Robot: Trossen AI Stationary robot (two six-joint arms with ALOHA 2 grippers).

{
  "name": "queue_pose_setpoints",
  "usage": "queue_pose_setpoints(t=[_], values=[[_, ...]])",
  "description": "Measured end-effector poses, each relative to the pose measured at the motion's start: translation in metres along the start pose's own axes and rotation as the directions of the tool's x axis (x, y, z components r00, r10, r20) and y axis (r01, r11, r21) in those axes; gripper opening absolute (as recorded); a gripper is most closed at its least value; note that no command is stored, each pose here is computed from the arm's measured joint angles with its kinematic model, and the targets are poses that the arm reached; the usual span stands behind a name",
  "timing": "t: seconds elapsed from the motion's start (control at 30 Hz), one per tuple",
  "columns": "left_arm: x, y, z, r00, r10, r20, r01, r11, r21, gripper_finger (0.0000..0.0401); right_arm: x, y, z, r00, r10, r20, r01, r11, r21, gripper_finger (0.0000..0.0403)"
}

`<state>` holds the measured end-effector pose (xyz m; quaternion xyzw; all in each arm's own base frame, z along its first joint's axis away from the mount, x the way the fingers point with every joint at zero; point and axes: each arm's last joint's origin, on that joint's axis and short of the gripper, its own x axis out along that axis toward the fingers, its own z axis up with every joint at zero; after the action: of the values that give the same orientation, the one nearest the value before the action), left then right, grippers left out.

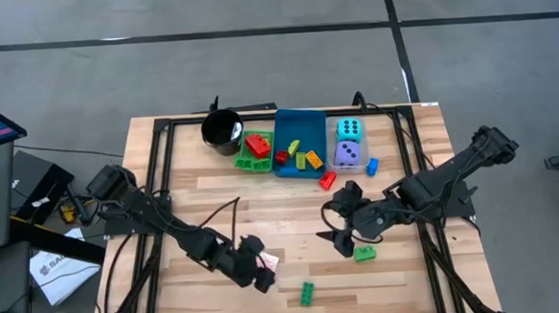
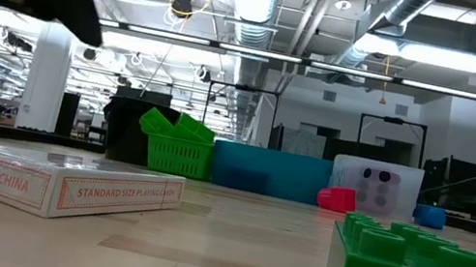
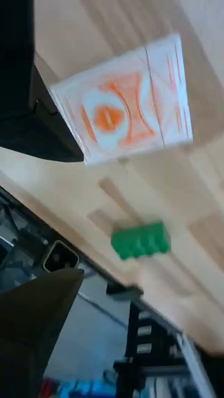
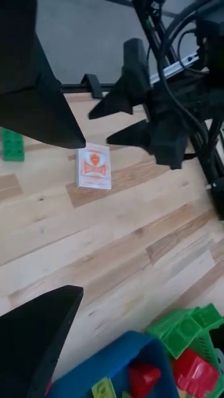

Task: Pick & Place Toys
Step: Put the orange deck of cards into the black bucket

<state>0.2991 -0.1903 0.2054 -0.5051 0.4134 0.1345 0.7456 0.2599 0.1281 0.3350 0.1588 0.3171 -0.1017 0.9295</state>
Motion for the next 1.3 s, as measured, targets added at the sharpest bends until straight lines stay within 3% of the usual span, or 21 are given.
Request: queue_pose_setpoints(t=[0.1,0.3,0.67,0.77,1.3], values=[[-0.009,-0.001,0.002,0.998,0.051,-0.030,-0.053,0.998,-0.044,0.0285,-0.006,-0.003,0.002,1.000,0.006,0.005,-0.006,1.000,-0.007,0.0372],[-0.014,-0.020,0.002,0.998,0.032,-0.062,-0.036,0.997,-0.066,0.0285,-0.012,-0.003,0.000,1.000,0.012,-0.003,-0.012,0.999,-0.049,0.0372],[-0.002,-0.005,0.002,0.976,0.177,-0.129,-0.192,0.975,-0.111,0.0285,-0.019,0.006,-0.013,0.999,0.029,-0.046,-0.033,0.994,-0.101,0.0372],[0.002,0.005,0.003,0.956,0.262,-0.132,-0.276,0.956,-0.103,0.0285,-0.018,0.006,-0.013,0.999,0.027,-0.045,-0.031,0.995,-0.098,0.0372],[0.032,0.014,0.008,0.948,0.287,-0.136,-0.301,0.948,-0.099,0.0285,-0.015,0.001,-0.008,0.999,0.009,-0.038,-0.013,0.995,-0.102,0.0372]])
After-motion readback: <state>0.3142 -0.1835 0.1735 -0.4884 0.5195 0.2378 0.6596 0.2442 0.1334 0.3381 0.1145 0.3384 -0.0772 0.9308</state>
